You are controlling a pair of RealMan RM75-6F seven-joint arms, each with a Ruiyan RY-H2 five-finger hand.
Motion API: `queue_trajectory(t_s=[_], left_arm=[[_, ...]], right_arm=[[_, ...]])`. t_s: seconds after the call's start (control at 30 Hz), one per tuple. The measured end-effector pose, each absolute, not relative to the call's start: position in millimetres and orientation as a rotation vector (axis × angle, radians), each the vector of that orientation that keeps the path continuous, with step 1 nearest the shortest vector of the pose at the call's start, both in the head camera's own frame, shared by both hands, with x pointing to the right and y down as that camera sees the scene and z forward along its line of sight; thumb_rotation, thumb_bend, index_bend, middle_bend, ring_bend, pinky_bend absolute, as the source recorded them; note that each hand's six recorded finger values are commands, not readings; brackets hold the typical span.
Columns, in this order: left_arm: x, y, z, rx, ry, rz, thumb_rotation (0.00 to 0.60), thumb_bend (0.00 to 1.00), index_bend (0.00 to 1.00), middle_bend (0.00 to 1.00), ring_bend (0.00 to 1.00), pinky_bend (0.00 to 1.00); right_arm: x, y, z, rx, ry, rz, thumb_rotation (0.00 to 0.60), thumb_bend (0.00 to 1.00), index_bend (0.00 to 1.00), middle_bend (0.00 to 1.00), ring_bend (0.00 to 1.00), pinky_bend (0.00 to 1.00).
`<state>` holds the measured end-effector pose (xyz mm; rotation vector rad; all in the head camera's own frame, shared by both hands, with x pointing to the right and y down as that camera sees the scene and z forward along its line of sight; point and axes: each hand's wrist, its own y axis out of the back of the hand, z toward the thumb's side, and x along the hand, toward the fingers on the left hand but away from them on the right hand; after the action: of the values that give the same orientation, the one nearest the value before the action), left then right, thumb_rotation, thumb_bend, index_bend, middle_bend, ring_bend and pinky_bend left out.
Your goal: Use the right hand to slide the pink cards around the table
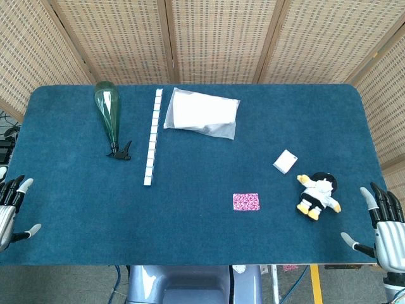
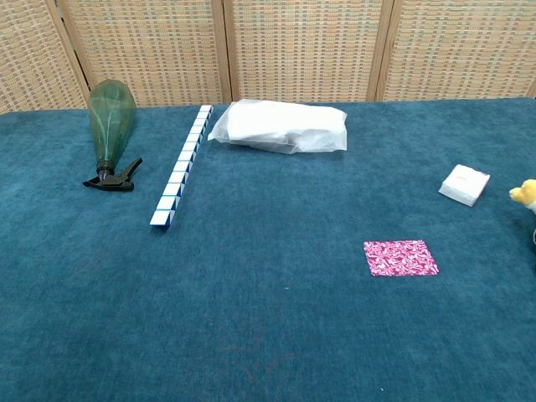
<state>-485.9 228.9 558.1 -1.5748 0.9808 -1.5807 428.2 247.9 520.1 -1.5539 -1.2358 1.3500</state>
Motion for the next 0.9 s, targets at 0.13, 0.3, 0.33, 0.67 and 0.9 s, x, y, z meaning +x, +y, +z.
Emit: queue_trajectory(t_s=[0.13,0.3,0.33,0.67,0.9], left_arm=[[-486,229,558,-1.572,0.981,-1.581,0.600,0.01,0.00,0.00,0.00,0.00],[-487,228,559,-1.573,0.980,-1.587,0.600,0.01,0.00,0.00,0.00,0.00],[-487,228,559,-1.573,0.980,-1.588,0.600,0.01,0.00,0.00,0.00,0.00],[-485,229,558,-1.571,0.978,-1.586,0.600,0.01,0.00,0.00,0.00,0.00],[-486,228,560,-1.568,0.974,-1.596,0.600,0.01,0.00,0.00,0.00,0.00]], right_arm=[[425,250,521,-1.566,-1.216,1.347,0.600,0.00,0.00,0.00,0.00,0.00],[416,248,523,-1.620,-1.201,1.290,0.600,0.03,0.00,0.00,0.00,0.00],[412,247,524,-1.638,-1.191,1.272,0.600,0.10,0.01,0.00,0.00,0.00],[353,221,552,-1.902,-0.977,1.060,0.600,1.00,0.12,0.03,0.00,0.00],[310,202,590,-2.089,-0.772,1.051,0.600,1.00,0.12,0.04,0.00,0.00]])
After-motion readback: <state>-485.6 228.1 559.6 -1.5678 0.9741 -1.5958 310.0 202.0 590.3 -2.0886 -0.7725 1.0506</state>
